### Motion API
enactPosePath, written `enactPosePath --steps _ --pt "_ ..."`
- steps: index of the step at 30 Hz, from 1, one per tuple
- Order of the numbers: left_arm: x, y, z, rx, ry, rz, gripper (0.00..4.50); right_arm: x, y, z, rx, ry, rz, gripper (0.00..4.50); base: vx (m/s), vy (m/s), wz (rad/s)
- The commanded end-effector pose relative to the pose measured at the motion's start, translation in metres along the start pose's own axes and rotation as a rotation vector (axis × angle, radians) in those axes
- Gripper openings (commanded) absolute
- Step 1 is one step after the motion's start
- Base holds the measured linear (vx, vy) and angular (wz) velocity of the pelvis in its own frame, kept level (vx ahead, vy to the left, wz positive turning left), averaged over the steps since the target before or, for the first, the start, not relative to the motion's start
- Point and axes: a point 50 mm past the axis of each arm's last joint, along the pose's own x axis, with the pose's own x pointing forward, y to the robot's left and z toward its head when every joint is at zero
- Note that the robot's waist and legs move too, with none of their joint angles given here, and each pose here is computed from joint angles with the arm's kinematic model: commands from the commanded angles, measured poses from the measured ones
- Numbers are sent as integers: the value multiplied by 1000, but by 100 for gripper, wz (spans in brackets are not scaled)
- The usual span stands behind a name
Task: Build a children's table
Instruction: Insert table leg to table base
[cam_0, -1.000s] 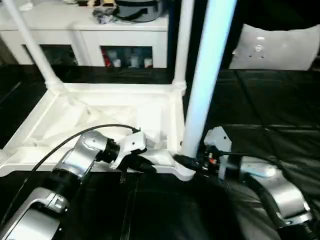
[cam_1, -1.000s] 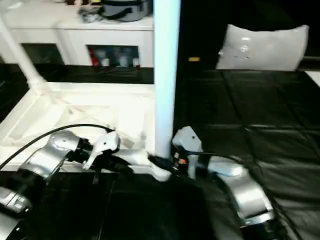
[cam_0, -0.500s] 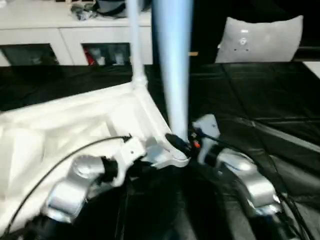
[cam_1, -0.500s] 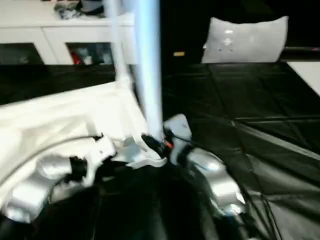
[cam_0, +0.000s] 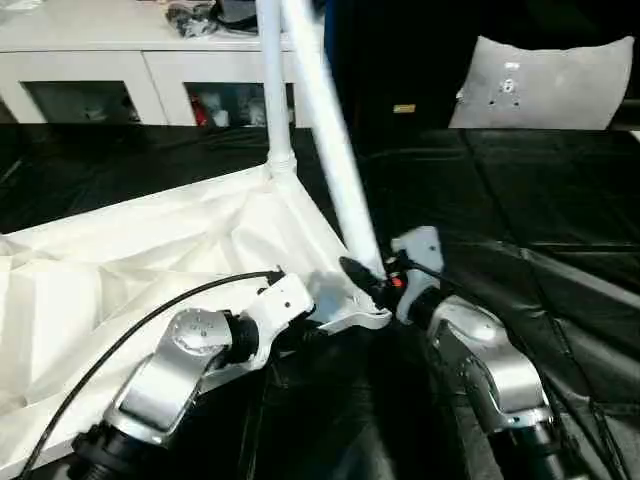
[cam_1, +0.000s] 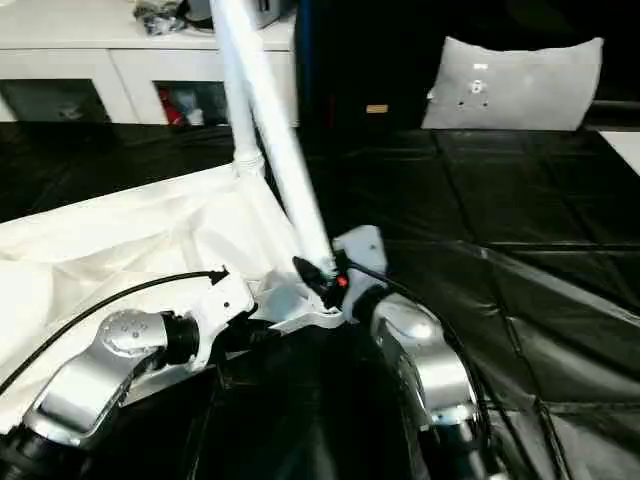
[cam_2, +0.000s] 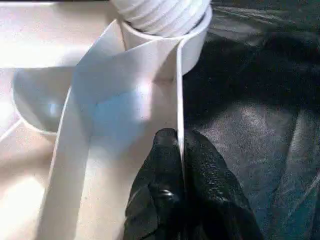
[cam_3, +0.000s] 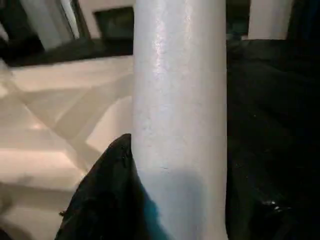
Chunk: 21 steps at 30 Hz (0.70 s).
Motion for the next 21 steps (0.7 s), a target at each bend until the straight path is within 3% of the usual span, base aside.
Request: enactPosePath --steps 1,4,9,12,14,19,21 --pt "-6 8 6 74 -12 -13 0 -3 -1 5 38 -53 -4 191 0 0 0" --pt "-13 21 5 97 -29 -40 0 -10 -4 24 85 -185 13 191 0 0 0" --pt "-16 30 8 107 -63 -60 0 -19 -5 36 76 -246 39 191 0 0 0" --pt "-17 33 13 80 -119 -59 0 -21 -5 40 66 -254 46 191 0 0 0" --pt "-18 33 20 49 -180 -86 44 -22 -7 40 57 -252 46 191 0 0 0" --pt "-23 36 42 -20 -338 -136 75 -27 -8 41 23 -224 22 191 0 0 0" --pt "-23 39 45 -31 -352 -116 91 -27 -8 40 14 -212 19 191 0 0 0"
